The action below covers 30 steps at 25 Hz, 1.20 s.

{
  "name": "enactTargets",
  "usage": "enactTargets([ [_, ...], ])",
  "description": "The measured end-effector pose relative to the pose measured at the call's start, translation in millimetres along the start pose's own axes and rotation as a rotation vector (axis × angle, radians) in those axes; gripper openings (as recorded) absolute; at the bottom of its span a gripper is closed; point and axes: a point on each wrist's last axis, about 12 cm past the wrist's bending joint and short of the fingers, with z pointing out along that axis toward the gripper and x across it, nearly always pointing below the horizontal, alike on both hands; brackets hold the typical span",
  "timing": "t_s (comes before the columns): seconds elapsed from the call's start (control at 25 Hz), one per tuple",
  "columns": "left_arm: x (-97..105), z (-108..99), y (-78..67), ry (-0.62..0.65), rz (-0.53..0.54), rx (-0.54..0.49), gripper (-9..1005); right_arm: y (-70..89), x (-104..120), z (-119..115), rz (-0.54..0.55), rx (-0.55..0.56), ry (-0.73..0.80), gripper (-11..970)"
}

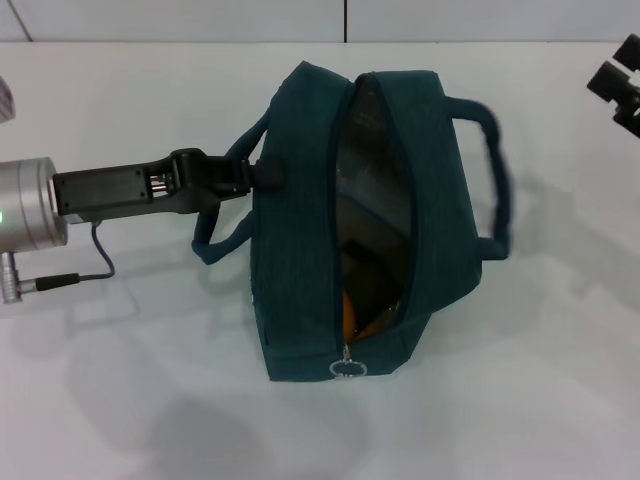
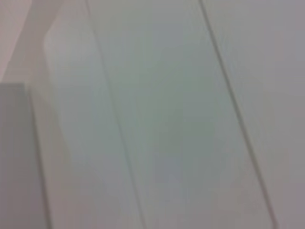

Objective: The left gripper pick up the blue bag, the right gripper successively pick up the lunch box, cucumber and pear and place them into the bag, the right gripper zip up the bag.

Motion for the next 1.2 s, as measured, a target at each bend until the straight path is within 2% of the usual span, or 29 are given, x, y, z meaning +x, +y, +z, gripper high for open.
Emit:
enactTargets([
  [0.12,-0.7,0.6,-0.1,0.000,0.002,0.000,55,2.6,-4.5,2.8,-0.002,-0.055,-0.005,609],
  [0.2,-1.1,0.9,-0.1,0.000,0.003,-0.002,55,12.3,-7.4,10.7,0.029,-0.195,0.022,609],
  [0.24,-1.8,1.6,-0.1,0.001,0.005,-0.003,55,21.8,-7.6,16.3,0.058,-0.314,0.056,609],
  [0.44,-3.8,2.4,0.1,-0.004,0.010,-0.008,55,54.6,1.3,30.4,0.148,-0.669,0.201,609],
  [0.6,-6.2,2.4,0.3,-0.014,0.014,-0.014,55,70.3,17.6,35.2,0.198,-0.814,0.365,609],
  [0.72,-7.8,3.5,-0.2,-0.014,0.017,-0.013,55,73.4,34.2,37.5,0.239,-0.829,0.494,610],
  [0.88,-8.6,5.5,-0.8,-0.013,0.018,-0.010,55,67.1,55.3,43.6,0.281,-0.741,0.628,610],
  [1.04,-8.6,5.8,-0.8,-0.013,0.017,-0.009,55,57.8,71.4,50.1,0.260,-0.632,0.718,610],
  [1.2,-8.5,6.0,-0.8,-0.013,0.016,-0.008,55,53.5,77.7,57.2,0.225,-0.582,0.749,609],
])
